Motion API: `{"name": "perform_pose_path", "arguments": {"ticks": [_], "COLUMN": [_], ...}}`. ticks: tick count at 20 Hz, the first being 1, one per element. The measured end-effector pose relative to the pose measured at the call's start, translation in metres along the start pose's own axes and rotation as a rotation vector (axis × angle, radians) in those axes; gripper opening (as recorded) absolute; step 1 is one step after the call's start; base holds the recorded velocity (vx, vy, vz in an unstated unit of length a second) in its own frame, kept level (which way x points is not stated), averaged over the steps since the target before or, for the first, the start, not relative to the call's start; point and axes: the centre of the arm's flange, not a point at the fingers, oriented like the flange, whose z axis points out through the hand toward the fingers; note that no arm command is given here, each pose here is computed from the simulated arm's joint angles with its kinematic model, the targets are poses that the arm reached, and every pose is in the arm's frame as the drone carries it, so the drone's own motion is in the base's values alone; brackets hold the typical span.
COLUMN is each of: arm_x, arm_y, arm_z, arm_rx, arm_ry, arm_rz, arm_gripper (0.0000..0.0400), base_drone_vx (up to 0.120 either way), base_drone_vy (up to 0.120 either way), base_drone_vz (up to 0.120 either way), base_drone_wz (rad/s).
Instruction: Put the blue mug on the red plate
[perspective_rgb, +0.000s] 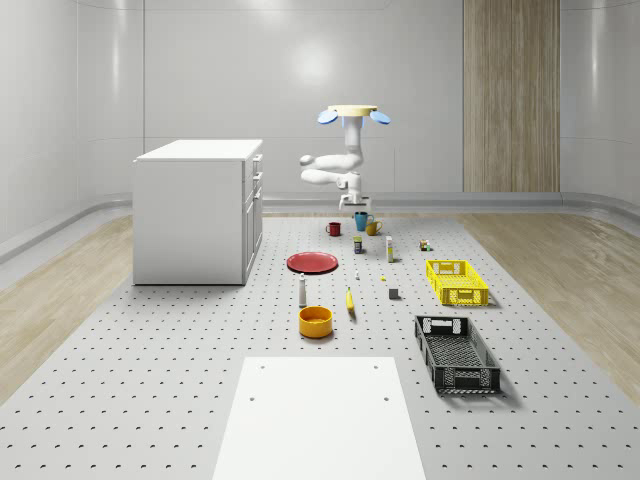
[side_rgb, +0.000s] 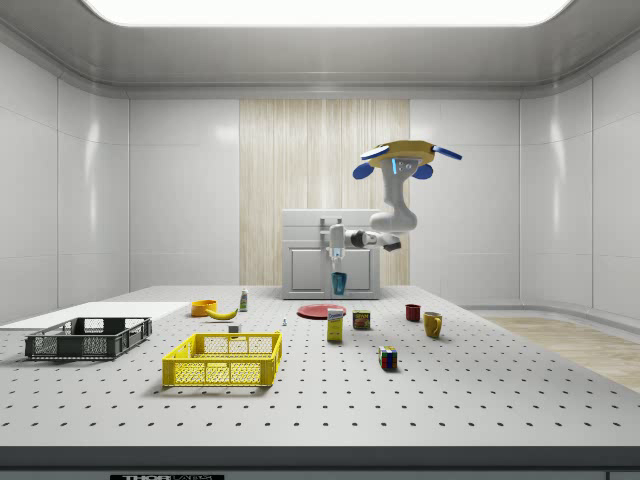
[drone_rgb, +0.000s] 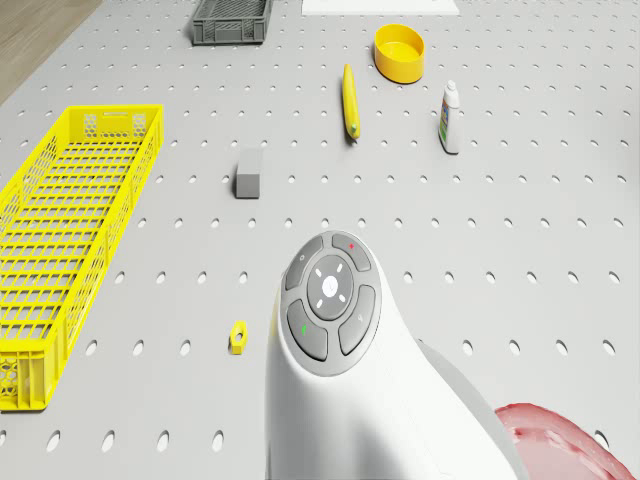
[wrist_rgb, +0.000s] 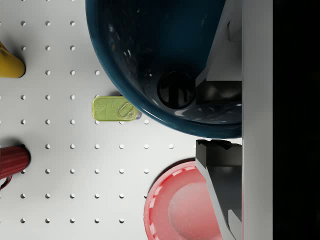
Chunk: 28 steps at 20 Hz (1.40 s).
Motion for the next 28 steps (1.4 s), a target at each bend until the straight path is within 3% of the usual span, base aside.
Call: {"name": "perform_pose_path", "arguments": {"ticks": [16,20,28], "arm_x": [0.0,0.0,0.0], "arm_y": [0.0,0.0,0.0], "arm_z": [0.0,0.0,0.0], "arm_rx": [0.0,0.0,0.0], "arm_ry": [0.0,0.0,0.0], "arm_rz": [0.0,0.0,0.0], "arm_gripper": [0.01,0.01,0.01], "base_drone_vx": [0.117,0.0,0.0], "base_drone_vy": [-0.12,-0.12,-0.12], "base_drone_vz": [0.0,-0.01,-0.115], "base_drone_wz": [0.0,0.0,0.0]}}
